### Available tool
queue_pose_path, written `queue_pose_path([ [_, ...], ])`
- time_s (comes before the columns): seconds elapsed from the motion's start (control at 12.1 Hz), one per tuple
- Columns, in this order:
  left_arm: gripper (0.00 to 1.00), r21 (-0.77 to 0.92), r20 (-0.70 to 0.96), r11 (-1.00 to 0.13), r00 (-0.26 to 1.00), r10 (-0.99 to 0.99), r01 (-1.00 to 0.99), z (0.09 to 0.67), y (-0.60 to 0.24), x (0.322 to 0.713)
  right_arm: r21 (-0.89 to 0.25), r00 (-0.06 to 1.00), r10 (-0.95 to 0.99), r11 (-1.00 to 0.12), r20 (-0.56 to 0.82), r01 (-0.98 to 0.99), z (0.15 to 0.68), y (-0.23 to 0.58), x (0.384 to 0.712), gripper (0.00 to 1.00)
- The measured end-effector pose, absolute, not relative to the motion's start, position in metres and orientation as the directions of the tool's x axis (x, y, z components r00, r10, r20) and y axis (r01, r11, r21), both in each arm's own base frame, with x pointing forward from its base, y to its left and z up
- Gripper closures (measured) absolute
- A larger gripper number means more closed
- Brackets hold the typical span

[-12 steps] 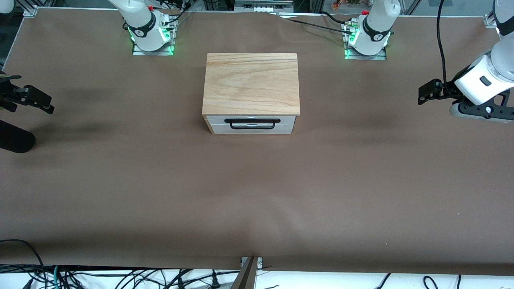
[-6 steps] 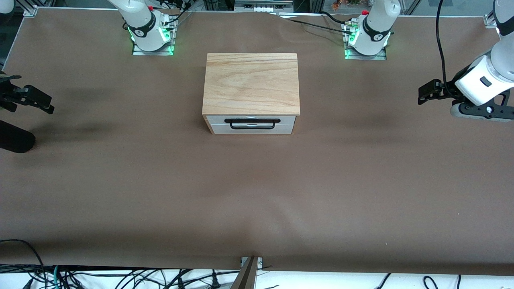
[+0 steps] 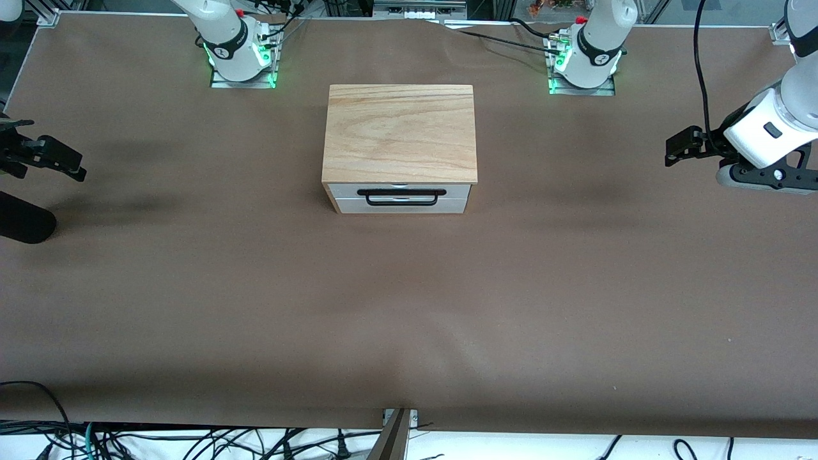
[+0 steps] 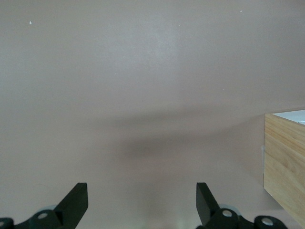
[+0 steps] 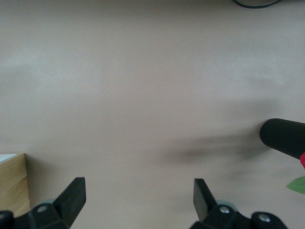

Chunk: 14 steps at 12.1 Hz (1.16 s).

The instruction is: Pull top drawer with both arms simultaneously

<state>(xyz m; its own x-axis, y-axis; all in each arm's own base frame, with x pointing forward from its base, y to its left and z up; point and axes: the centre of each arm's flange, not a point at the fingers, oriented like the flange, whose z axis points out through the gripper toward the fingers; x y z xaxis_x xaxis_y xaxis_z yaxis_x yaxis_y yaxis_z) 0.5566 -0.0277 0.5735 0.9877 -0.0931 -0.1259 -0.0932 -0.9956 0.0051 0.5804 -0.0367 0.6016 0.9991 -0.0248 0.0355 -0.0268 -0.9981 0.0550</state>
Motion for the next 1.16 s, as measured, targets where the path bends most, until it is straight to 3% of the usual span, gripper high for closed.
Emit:
queue_pose_path([
  [0.5,0.00,0.005,-0.130,-0.996,0.987,-0.093,-0.093,0.573,-0.028,0.556,0.055,1.000,-0.020,-0.998,0.024,-0.021,0.598,-0.034,0.582,0.00],
  [0.91,0.00,0.035,-0.116,-0.996,0.989,-0.090,-0.086,0.546,-0.033,0.575,0.052,0.998,0.046,-0.998,-0.042,0.048,0.561,-0.013,0.597,0.00],
  [1.16,0.00,0.078,-0.088,-0.994,0.993,-0.083,-0.076,0.496,-0.042,0.601,-0.083,0.993,0.079,-0.994,-0.093,0.071,0.527,0.020,0.608,0.00],
])
